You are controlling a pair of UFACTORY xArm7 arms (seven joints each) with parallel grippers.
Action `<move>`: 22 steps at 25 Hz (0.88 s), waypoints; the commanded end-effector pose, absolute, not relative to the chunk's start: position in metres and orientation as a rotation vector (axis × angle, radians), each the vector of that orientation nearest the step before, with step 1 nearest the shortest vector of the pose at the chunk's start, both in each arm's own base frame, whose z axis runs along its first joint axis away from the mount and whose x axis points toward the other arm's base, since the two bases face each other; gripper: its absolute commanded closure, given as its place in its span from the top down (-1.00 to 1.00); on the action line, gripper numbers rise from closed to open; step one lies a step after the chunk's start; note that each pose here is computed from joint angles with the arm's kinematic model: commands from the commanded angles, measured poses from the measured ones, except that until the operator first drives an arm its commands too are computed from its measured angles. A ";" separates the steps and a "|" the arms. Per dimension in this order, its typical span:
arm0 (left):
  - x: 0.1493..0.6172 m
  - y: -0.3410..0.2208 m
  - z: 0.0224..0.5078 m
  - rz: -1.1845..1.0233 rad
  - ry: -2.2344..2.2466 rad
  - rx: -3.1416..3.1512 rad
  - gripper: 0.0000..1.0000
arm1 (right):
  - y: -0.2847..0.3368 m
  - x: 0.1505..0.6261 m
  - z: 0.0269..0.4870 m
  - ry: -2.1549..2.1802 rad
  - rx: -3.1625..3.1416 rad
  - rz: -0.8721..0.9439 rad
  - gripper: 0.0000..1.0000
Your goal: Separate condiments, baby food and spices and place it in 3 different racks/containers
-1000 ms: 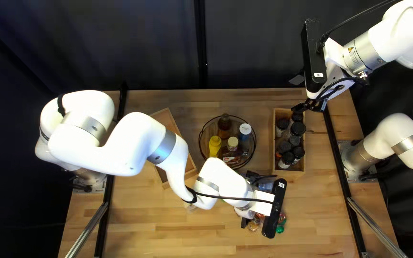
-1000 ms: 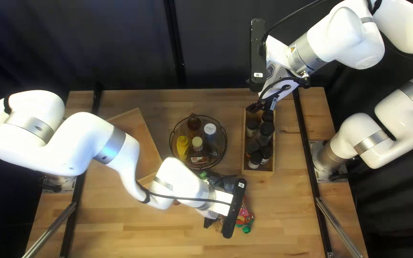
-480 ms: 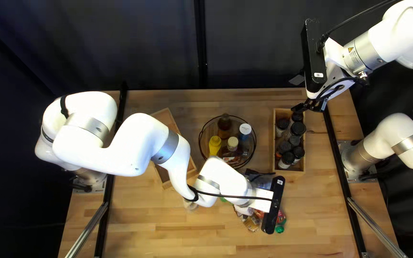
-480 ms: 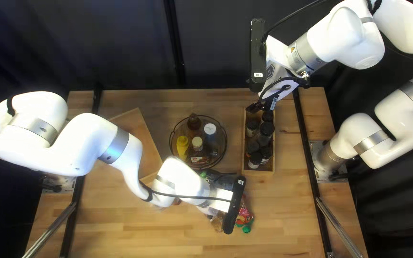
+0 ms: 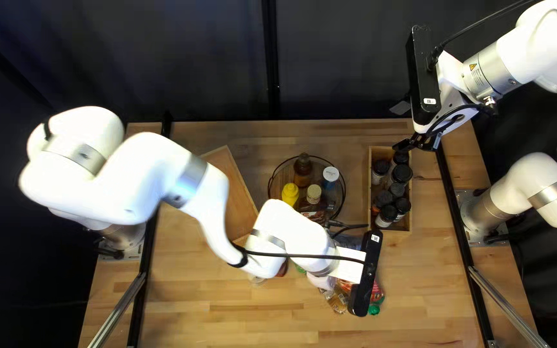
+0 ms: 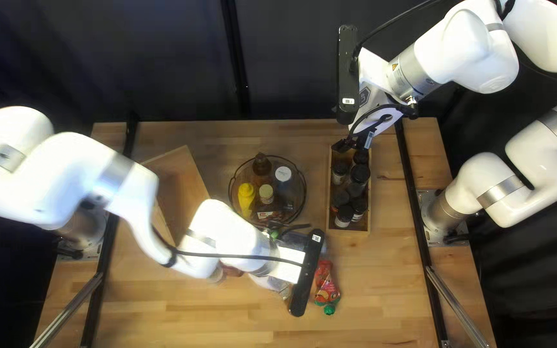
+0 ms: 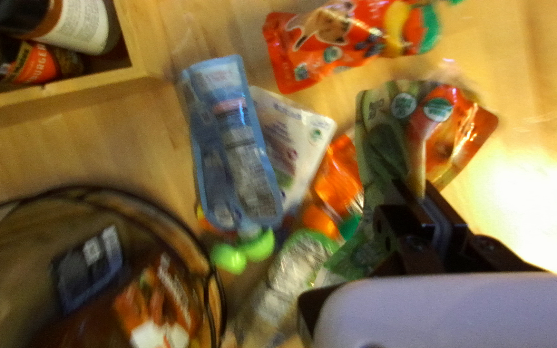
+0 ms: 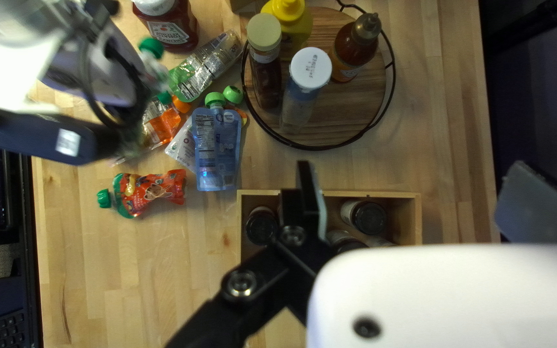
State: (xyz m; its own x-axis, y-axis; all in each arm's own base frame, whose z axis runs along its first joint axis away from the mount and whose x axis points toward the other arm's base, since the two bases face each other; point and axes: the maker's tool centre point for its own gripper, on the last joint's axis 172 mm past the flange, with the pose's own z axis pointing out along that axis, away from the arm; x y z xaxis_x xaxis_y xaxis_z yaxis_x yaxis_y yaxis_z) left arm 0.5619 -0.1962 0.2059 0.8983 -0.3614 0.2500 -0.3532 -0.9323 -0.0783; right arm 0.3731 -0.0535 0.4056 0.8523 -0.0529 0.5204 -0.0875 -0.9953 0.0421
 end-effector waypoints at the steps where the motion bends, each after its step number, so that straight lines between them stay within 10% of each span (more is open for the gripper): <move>1: 0.527 -0.193 0.246 -0.369 0.573 -3.000 -1.00 | -0.054 0.373 0.406 -0.112 2.961 0.829 1.00; 22: 0.364 0.007 0.210 -0.330 -0.257 -2.800 -1.00 | -0.054 0.373 0.406 -0.112 2.961 0.829 1.00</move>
